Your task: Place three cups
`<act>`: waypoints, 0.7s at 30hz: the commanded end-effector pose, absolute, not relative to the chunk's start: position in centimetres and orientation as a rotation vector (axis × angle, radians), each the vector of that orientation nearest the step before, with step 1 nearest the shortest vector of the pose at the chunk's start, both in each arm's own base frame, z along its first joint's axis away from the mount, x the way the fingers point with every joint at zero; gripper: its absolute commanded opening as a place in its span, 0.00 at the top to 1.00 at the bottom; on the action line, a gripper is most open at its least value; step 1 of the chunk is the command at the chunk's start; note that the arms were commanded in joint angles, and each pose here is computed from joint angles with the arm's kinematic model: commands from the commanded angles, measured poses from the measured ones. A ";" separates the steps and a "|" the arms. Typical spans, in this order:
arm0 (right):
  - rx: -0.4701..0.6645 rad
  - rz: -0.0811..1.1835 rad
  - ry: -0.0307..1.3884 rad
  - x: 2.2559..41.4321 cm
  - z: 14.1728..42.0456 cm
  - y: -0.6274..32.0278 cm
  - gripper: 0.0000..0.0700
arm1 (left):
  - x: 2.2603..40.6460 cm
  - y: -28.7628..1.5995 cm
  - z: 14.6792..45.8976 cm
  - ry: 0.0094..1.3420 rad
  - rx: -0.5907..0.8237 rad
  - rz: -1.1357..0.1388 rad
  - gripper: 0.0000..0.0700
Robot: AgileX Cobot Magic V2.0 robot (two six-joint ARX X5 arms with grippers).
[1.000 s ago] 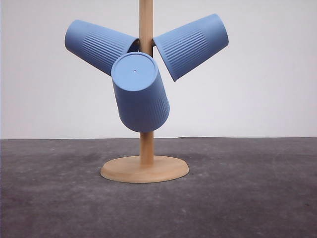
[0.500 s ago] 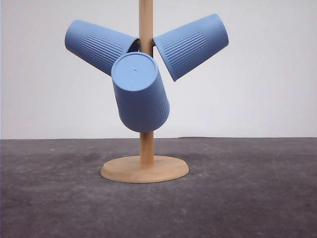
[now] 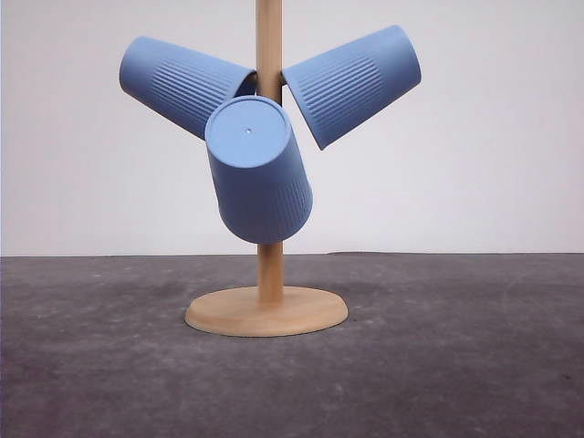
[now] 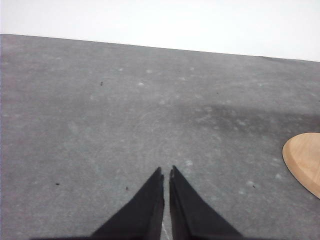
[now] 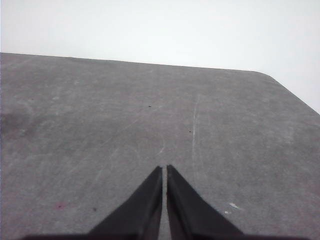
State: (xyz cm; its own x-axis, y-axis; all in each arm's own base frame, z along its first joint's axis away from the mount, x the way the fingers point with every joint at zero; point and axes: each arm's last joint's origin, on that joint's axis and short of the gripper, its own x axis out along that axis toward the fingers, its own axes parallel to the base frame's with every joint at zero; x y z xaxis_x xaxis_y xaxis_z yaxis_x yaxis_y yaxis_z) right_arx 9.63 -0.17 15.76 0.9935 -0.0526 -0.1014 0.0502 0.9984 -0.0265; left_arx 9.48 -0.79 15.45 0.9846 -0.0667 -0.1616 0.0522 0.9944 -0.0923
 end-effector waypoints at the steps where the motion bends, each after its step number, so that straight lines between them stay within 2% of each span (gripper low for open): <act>1: -0.013 -0.054 0.095 9.7 15.7 -0.2 0.98 | 9.5 -0.8 15.0 0.181 -0.088 -0.056 1.00; 21: -0.013 -0.054 0.096 9.7 15.7 -0.2 0.98 | 9.5 -0.8 15.0 0.181 -0.088 -0.056 1.00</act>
